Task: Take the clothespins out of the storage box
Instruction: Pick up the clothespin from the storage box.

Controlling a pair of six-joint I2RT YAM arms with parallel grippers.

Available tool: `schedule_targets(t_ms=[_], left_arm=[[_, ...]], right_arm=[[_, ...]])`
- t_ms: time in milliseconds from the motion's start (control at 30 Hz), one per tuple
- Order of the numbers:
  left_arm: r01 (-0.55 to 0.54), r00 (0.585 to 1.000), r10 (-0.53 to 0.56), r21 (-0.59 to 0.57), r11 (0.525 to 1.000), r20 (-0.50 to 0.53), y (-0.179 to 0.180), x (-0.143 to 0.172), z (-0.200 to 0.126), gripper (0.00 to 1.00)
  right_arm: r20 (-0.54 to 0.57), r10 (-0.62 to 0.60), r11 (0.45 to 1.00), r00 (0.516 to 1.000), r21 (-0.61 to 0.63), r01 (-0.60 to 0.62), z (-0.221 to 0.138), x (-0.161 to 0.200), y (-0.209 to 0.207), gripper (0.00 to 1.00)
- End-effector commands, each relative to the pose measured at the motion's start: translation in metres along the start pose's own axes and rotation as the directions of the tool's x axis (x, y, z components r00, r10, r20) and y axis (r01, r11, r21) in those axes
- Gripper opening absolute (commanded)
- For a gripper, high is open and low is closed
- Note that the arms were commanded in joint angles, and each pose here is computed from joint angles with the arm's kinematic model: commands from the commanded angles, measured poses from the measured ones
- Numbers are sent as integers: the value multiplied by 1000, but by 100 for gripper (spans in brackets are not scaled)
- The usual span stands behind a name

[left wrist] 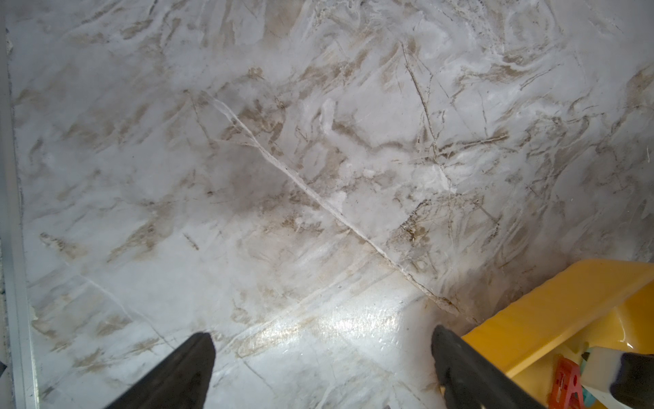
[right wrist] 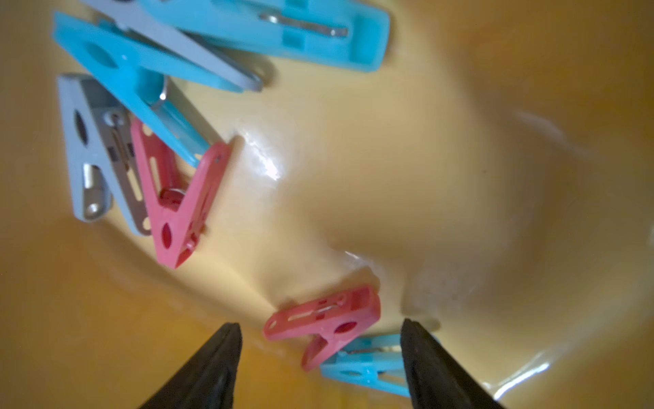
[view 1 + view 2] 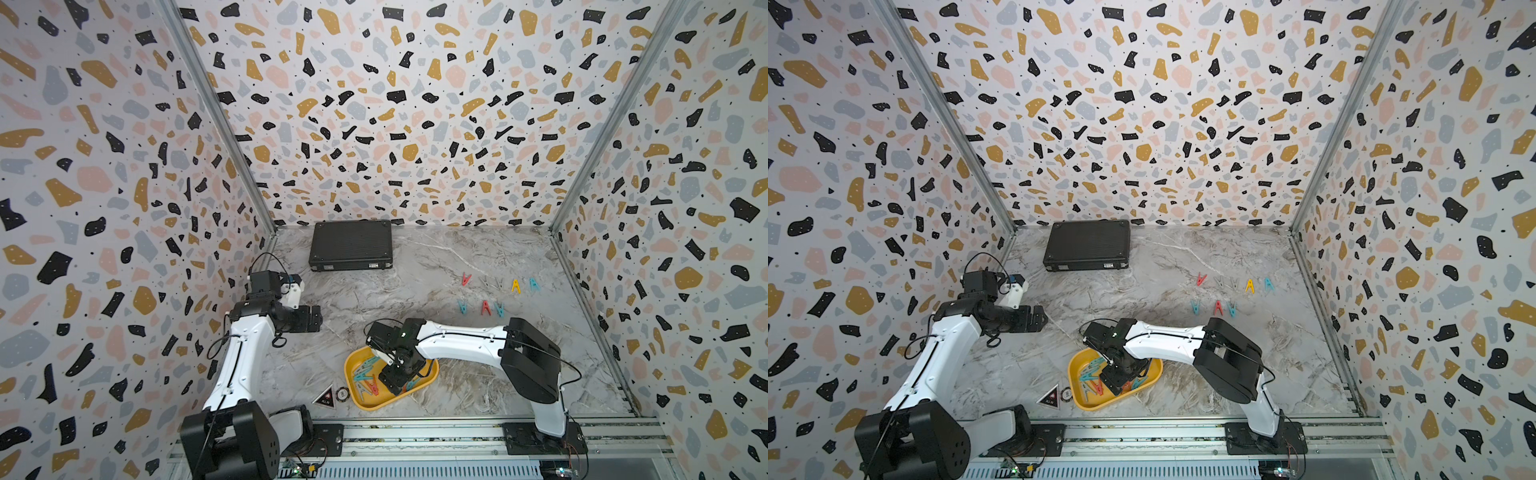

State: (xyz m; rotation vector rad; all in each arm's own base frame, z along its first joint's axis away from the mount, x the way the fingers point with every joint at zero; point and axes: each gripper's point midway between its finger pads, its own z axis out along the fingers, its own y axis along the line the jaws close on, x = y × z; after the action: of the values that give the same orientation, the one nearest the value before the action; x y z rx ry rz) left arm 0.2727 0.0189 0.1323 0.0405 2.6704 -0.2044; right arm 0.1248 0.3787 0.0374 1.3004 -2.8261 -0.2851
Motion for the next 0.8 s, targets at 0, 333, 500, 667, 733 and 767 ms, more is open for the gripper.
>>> schedule_targets(t_ms=[0, 333, 500, 667, 733, 767], left_arm=[[-6, 1000, 6, -9, 1000, 26, 1, -6, -7, 100], [-7, 1000, 7, -12, 1000, 29, 1, -6, -7, 100], [-7, 1000, 7, -14, 1000, 28, 2, -6, -7, 100], [-6, 1000, 6, -12, 1000, 28, 1, -6, -8, 100], [-6, 1000, 7, -12, 1000, 29, 1, -6, -7, 100], [-6, 1000, 7, -11, 1000, 29, 1, -6, -7, 100]], right_arm=[[-25, 11, 999, 1000, 33, -10, 10, 3, -6, 73], [50, 39, 996, 998, 82, -43, 12, -27, -25, 36], [96, 40, 995, 995, 83, -48, 2, -43, -28, 31], [131, 44, 994, 990, 97, -57, -8, -51, -32, 25], [147, 41, 993, 988, 107, -58, -13, -53, -33, 24], [153, 43, 992, 987, 110, -60, -15, -53, -34, 23]])
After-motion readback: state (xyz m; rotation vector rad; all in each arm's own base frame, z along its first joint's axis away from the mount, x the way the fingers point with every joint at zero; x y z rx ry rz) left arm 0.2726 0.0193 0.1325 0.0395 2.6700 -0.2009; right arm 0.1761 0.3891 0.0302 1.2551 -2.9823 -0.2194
